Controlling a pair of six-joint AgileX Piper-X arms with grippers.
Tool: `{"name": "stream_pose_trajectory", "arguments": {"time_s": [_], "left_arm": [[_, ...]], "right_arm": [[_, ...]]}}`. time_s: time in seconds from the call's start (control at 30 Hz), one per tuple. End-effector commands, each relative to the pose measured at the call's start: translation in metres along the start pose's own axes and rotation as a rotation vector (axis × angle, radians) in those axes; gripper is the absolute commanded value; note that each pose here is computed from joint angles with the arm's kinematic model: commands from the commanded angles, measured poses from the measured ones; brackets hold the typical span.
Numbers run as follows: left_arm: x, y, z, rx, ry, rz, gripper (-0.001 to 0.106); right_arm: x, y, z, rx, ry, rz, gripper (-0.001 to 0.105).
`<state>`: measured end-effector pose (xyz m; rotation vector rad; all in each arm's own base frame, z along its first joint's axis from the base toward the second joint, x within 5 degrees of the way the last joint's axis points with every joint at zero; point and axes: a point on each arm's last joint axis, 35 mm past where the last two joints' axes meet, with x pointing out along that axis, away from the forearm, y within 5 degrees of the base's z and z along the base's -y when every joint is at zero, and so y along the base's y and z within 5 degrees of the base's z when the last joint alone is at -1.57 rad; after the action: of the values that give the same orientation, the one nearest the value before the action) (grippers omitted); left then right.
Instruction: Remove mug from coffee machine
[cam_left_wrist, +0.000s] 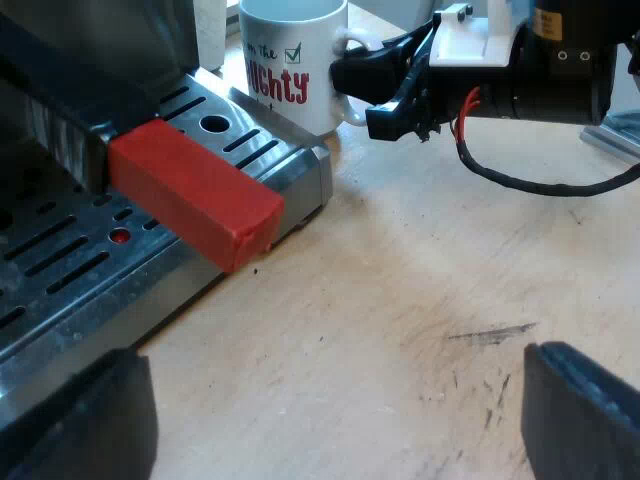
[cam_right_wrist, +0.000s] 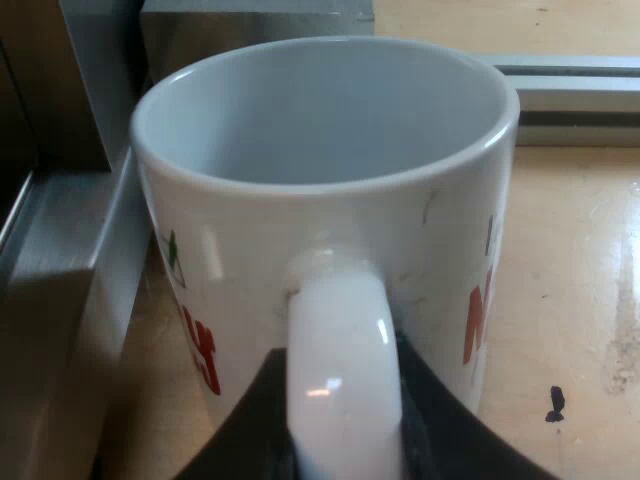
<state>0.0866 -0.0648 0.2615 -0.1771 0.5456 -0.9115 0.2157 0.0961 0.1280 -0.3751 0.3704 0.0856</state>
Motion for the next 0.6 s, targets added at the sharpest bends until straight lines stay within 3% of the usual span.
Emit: {"name": "stream_pose_trajectory", "arguments": {"time_s": [0.03, 0.2, 0.23, 0.3, 0.47, 0.6], "left_arm": [[0.0, -0.001, 0.003, 0.005, -0.013, -0.004, 0.076], [0.0, -0.001, 0.003, 0.005, -0.013, -0.004, 0.076], [0.0, -0.001, 0.003, 0.005, -0.013, -0.004, 0.076], [0.0, -0.001, 0.003, 0.007, -0.017, -0.005, 0.076], [0.0, -0.002, 0.008, 0.026, -0.054, -0.012, 0.076], [0.0, -0.003, 0.01, 0.036, -0.072, -0.016, 0.076]], "right_arm": [[0.001, -0.002, 0.005, 0.021, -0.022, -0.02, 0.005], [0.001, -0.002, 0.005, 0.068, -0.022, -0.019, 0.047], [0.001, -0.001, 0.005, 0.067, -0.019, -0.019, 0.067], [0.001, -0.002, 0.005, 0.066, -0.018, -0.019, 0.076], [-0.002, -0.003, 0.005, 0.052, 0.013, -0.014, 0.078], [-0.012, -0.007, 0.004, 0.016, 0.088, -0.001, 0.078]]}}
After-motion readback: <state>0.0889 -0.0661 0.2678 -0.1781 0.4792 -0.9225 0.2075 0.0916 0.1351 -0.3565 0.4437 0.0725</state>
